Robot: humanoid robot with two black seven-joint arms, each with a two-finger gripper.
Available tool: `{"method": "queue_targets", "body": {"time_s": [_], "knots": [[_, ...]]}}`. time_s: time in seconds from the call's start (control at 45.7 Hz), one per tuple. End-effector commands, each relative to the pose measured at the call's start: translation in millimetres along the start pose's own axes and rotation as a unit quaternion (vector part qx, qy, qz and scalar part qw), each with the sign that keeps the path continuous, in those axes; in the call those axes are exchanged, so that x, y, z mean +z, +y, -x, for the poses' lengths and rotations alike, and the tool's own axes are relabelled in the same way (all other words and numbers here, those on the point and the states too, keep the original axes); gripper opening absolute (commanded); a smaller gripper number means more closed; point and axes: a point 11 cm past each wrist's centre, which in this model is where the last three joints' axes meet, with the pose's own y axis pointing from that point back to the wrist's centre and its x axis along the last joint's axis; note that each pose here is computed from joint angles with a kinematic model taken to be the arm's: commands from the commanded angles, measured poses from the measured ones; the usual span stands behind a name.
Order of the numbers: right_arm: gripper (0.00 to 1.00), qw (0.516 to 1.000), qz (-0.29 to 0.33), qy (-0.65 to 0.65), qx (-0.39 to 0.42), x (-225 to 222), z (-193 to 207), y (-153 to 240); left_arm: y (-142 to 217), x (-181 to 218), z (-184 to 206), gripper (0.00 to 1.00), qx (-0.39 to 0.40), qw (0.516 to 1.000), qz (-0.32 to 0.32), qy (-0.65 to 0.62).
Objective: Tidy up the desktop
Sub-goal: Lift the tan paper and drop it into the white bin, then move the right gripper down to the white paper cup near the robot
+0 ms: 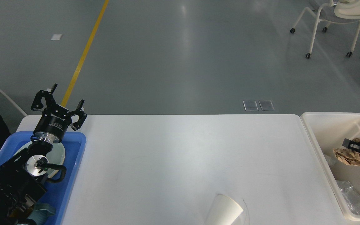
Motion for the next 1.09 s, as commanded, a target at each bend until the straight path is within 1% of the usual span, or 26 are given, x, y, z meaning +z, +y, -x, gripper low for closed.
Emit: {"method": "queue_targets", "body": {"time_s": [0.0,0.175,0.285,0.35,0.438,0.547,0.613,0.701,0.766,0.854,0.92,0.964,1.073], "knots": [[1.00,1.000,-0.007,-0.003,0.012,-8.0,-17.4,1.7,0.0,-0.1,0.0,1.00,0.000,1.000,0.000,0.000],[1.00,0.999,-0.004,-0.004,0.036,-2.9,-74.2,15.3,0.0,-0.1,0.1,1.00,-0.001,1.000,0.000,0.000],[1.00,0.999,-0.029,-0.001,0.032,-31.3,-145.6,41.0,0.0,-0.1,0.0,1.00,0.000,1.000,0.000,0.000],[1.00,0.998,-0.066,-0.004,0.019,-58.7,-189.6,66.1,0.0,-0.1,0.0,1.00,0.000,1.000,0.000,0.000],[1.00,0.992,-0.125,-0.011,0.005,-101.8,-245.3,112.7,0.0,-0.1,0.1,1.00,-0.001,1.000,0.000,0.000],[1.00,0.985,-0.173,0.024,-0.016,-147.8,-281.7,172.1,-0.5,0.5,0.6,1.00,-0.001,1.000,0.001,0.001],[1.00,0.977,-0.199,0.072,-0.035,-176.0,-285.4,213.2,0.0,0.1,0.1,1.00,0.000,1.000,0.000,0.001],[1.00,0.957,-0.244,0.141,-0.071,-213.4,-266.7,273.9,0.0,-0.1,0.1,1.00,-0.001,1.000,0.000,0.000],[1.00,0.938,-0.274,0.192,-0.090,-241.6,-245.5,317.8,0.0,-0.1,0.1,1.00,0.000,1.000,0.000,0.001],[1.00,0.907,-0.322,0.243,-0.123,-269.8,-206.6,362.7,0.0,0.1,0.1,1.00,0.000,1.000,0.000,0.001],[1.00,0.885,-0.349,0.270,-0.148,-281.6,-179.4,384.4,0.0,-0.1,0.1,1.00,-0.001,1.000,0.000,0.000],[1.00,0.877,-0.356,0.280,-0.160,-284.3,-168.9,391.6,0.0,-0.1,0.1,1.00,-0.001,1.000,0.000,0.000],[1.00,0.873,-0.357,0.283,-0.173,-286.0,-162.0,392.7,0.0,-0.1,0.0,1.00,0.000,1.000,0.000,0.000]]}}
